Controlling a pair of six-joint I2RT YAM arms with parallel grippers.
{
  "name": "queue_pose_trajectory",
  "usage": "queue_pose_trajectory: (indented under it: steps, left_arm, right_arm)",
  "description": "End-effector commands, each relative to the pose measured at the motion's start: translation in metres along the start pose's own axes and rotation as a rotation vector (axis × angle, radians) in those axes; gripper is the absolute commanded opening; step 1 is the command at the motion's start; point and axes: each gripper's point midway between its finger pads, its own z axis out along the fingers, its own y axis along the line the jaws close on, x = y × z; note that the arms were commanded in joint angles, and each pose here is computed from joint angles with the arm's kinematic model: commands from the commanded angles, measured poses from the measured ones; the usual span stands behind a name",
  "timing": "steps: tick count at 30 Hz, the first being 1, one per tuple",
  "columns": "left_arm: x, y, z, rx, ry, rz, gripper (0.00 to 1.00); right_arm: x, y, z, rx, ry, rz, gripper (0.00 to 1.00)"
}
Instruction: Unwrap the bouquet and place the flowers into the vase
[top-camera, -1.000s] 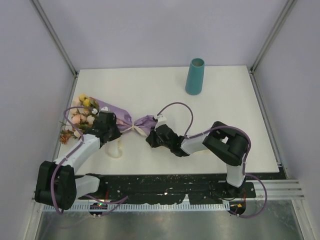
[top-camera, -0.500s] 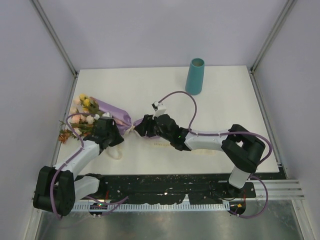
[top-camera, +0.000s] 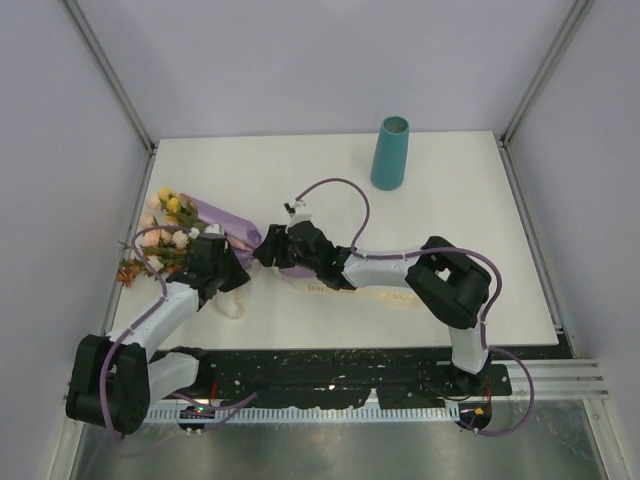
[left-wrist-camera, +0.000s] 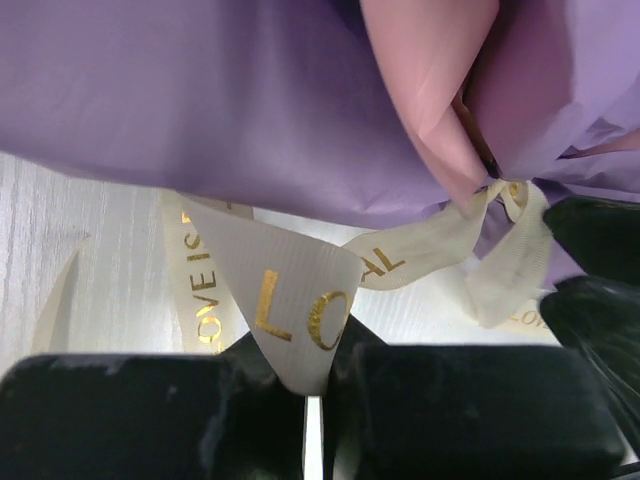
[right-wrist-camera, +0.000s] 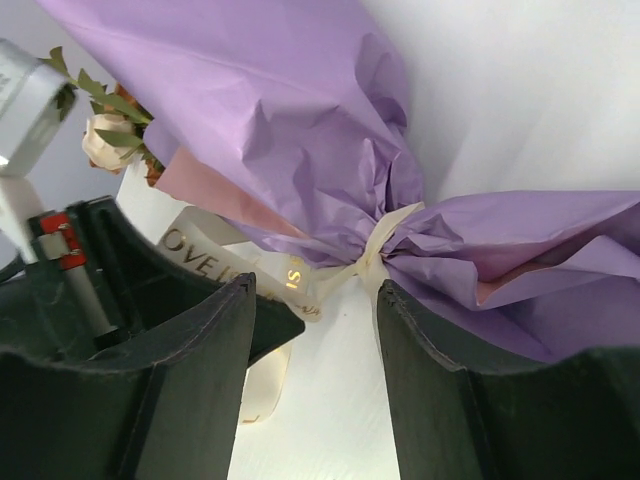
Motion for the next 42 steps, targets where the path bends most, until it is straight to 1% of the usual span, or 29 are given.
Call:
queue_pose_trajectory:
  steps: [1, 2, 3, 4, 6, 10, 16, 19, 22, 23, 24, 25, 27, 31, 32, 42]
  left_arm:
    - [-0.017, 0.0, -0.012, -0.012, -0.094, -0.041, 0.21]
    - [-0.021, 0.001, -0.017, -0.017, -0.115, -0.048, 0.36]
    - [-0.026, -0.001, -0.022, -0.014, -0.136, -0.052, 0.45]
    - [-0.033, -0.003, -0.029, -0.015, -0.158, -0.057, 0.5]
    - [-0.045, -0.007, -0.042, -0.011, -0.203, -0.061, 0.53]
    - [-0.07, -0.01, -0.059, -0.016, -0.275, -0.064, 0.54]
    - [-0.092, 0.001, -0.056, -0.071, -0.264, -0.118, 0.55]
    - [-0.097, 0.002, -0.051, -0.082, -0.258, -0.132, 0.57]
    - [-0.094, 0.004, -0.041, -0.093, -0.238, -0.147, 0.58]
    - [-0.092, 0.006, -0.038, -0.101, -0.228, -0.153, 0.58]
    - [-0.091, 0.008, -0.035, -0.109, -0.217, -0.16, 0.58]
    - [-0.089, 0.009, -0.031, -0.114, -0.206, -0.164, 0.58]
    - [-0.087, 0.012, -0.027, -0.126, -0.194, -0.171, 0.57]
    - [-0.085, 0.017, -0.022, -0.144, -0.181, -0.179, 0.56]
    - [-0.084, 0.017, -0.021, -0.146, -0.178, -0.177, 0.56]
    - [-0.072, 0.026, -0.012, -0.166, -0.151, -0.182, 0.55]
  right_arm:
    - [-0.016, 0.008, 0.009, 0.002, -0.048, 0.023, 0.57]
    - [-0.015, 0.005, 0.012, 0.006, -0.043, 0.023, 0.57]
    - [-0.015, 0.006, 0.014, -0.001, -0.041, 0.025, 0.57]
    - [-0.014, 0.006, 0.016, -0.002, -0.036, 0.026, 0.57]
    - [-0.011, 0.003, 0.019, -0.001, -0.028, 0.034, 0.57]
    - [-0.009, 0.001, 0.022, -0.01, -0.028, 0.054, 0.56]
    - [-0.003, -0.001, 0.027, -0.03, -0.03, 0.068, 0.57]
    - [0.0, -0.004, 0.029, -0.03, -0.028, 0.061, 0.56]
    - [0.0, -0.007, 0.029, -0.021, -0.036, 0.059, 0.5]
    - [-0.003, -0.006, 0.028, -0.018, -0.046, 0.056, 0.46]
    - [-0.004, -0.006, 0.026, -0.013, -0.05, 0.056, 0.45]
    - [-0.011, -0.005, 0.023, -0.007, -0.071, 0.041, 0.41]
    - [-0.017, -0.002, 0.015, 0.011, -0.096, 0.011, 0.38]
    - [-0.031, 0.01, 0.006, 0.038, -0.134, -0.067, 0.36]
    - [-0.029, 0.007, 0.006, 0.055, -0.12, -0.079, 0.36]
    - [-0.03, 0.004, 0.02, 0.091, -0.123, -0.066, 0.32]
